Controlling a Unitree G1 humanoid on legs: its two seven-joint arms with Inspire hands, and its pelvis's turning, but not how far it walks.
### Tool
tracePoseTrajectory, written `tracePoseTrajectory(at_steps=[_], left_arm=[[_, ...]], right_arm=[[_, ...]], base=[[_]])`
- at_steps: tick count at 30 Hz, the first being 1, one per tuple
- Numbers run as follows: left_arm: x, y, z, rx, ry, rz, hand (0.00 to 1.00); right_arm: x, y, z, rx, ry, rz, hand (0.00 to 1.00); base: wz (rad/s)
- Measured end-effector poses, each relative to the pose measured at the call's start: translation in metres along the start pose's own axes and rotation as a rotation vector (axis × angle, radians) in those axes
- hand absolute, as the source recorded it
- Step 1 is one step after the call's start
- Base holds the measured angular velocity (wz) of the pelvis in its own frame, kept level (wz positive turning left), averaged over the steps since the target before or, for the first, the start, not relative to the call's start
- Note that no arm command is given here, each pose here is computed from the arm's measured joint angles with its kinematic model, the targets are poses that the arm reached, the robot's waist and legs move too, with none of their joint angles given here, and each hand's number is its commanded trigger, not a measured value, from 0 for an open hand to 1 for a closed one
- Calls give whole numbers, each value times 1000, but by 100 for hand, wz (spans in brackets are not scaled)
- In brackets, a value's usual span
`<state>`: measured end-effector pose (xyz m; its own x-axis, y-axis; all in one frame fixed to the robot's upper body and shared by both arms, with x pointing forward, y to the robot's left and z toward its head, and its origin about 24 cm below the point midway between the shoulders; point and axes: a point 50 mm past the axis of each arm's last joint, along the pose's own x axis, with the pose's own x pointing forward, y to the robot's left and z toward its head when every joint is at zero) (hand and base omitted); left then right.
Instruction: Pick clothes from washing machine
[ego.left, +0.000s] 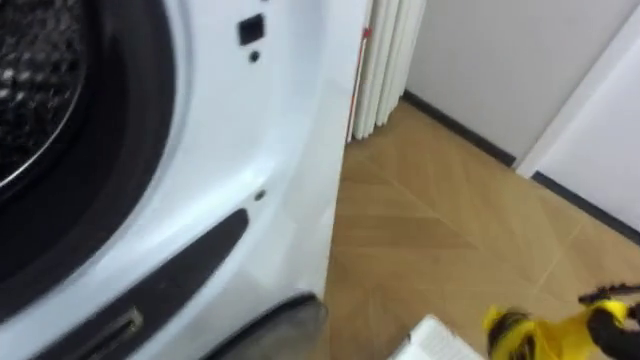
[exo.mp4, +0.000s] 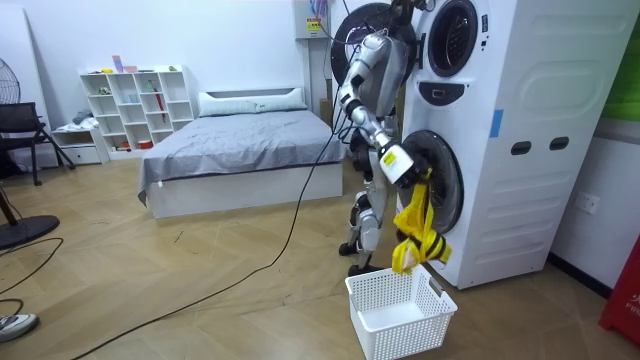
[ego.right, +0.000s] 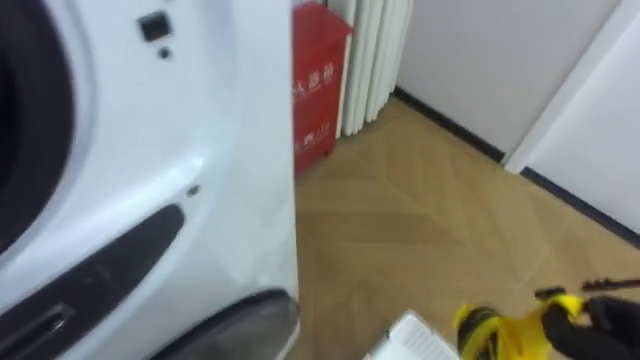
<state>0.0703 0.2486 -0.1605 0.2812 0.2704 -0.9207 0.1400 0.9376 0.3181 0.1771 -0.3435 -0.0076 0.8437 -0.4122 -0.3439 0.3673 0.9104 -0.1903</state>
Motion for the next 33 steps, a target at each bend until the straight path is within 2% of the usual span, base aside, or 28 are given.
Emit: tracePoseTrajectory(at_steps=[3, 8, 18, 20, 33], left_arm=[[1, -5, 12, -30, -39, -36, 0], [1, -3, 22, -60, -87, -32, 0], [2, -6, 28, -104, -106, -45, 0], [2, -6, 32, -106, -119, -41, 0], [2, -5, 35, -119, -135, -40, 0]], right_arm=[[6, 9, 3, 7, -13, 0, 100], [14, 23, 7, 16, -37, -9, 100], [20, 29, -25, 12, 86, -66, 100], [18, 32, -29, 20, 102, -66, 1], [18, 34, -30, 82, 95, -90, 0]], base=[[-2], [5], [7], [13], [7]])
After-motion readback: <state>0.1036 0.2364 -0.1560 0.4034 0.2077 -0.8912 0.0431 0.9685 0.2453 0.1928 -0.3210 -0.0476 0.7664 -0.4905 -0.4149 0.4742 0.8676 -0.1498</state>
